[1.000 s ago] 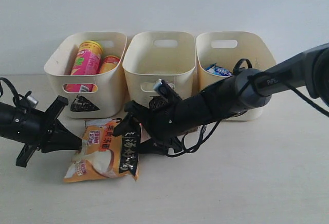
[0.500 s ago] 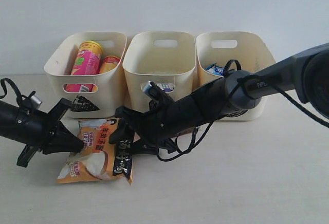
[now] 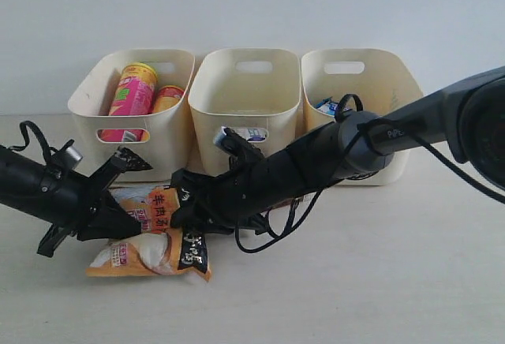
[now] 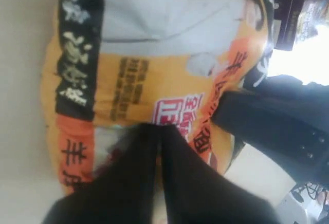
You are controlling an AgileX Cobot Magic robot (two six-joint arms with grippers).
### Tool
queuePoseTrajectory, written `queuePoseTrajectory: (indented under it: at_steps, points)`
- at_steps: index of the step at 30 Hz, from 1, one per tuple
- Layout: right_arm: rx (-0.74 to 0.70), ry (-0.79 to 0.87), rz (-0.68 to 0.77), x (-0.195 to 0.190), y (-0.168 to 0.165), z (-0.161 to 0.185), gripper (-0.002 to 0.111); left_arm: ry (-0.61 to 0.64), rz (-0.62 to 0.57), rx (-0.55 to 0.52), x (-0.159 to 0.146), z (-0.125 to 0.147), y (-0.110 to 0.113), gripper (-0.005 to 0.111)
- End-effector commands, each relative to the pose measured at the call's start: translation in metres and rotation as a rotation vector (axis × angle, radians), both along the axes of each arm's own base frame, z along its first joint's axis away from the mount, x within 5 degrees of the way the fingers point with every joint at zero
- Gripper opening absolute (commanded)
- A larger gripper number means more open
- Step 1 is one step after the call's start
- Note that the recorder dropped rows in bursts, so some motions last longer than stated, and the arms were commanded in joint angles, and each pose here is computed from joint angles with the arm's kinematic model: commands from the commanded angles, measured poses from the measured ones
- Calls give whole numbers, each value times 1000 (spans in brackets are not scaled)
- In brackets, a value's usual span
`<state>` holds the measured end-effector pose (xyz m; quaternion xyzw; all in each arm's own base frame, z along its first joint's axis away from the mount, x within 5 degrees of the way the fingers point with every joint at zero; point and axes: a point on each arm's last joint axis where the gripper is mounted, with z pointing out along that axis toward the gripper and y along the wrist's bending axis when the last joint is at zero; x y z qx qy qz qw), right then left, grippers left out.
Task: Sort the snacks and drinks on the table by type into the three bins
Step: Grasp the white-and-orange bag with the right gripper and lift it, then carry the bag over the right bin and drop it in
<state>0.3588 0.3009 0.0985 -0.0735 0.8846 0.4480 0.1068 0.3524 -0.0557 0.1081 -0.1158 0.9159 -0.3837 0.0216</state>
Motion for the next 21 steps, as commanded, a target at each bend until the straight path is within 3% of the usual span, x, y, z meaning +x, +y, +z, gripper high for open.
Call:
queuePoseTrajectory:
  at_steps: [1, 12, 17, 21]
  points:
    - [83, 18, 98, -11, 9, 14, 0, 21, -50, -12, -6, 0, -2, 4]
    - [-58, -254, 141, -13, -8, 95, 0, -167, 16, 4, -7, 66, 27, 4]
    - [-150, -381, 153, -25, -26, 150, 0, -308, 0, 64, -23, 112, 33, 4]
    - [-214, -438, 151, -36, -39, 180, 0, -373, 26, 107, -42, 128, 33, 4]
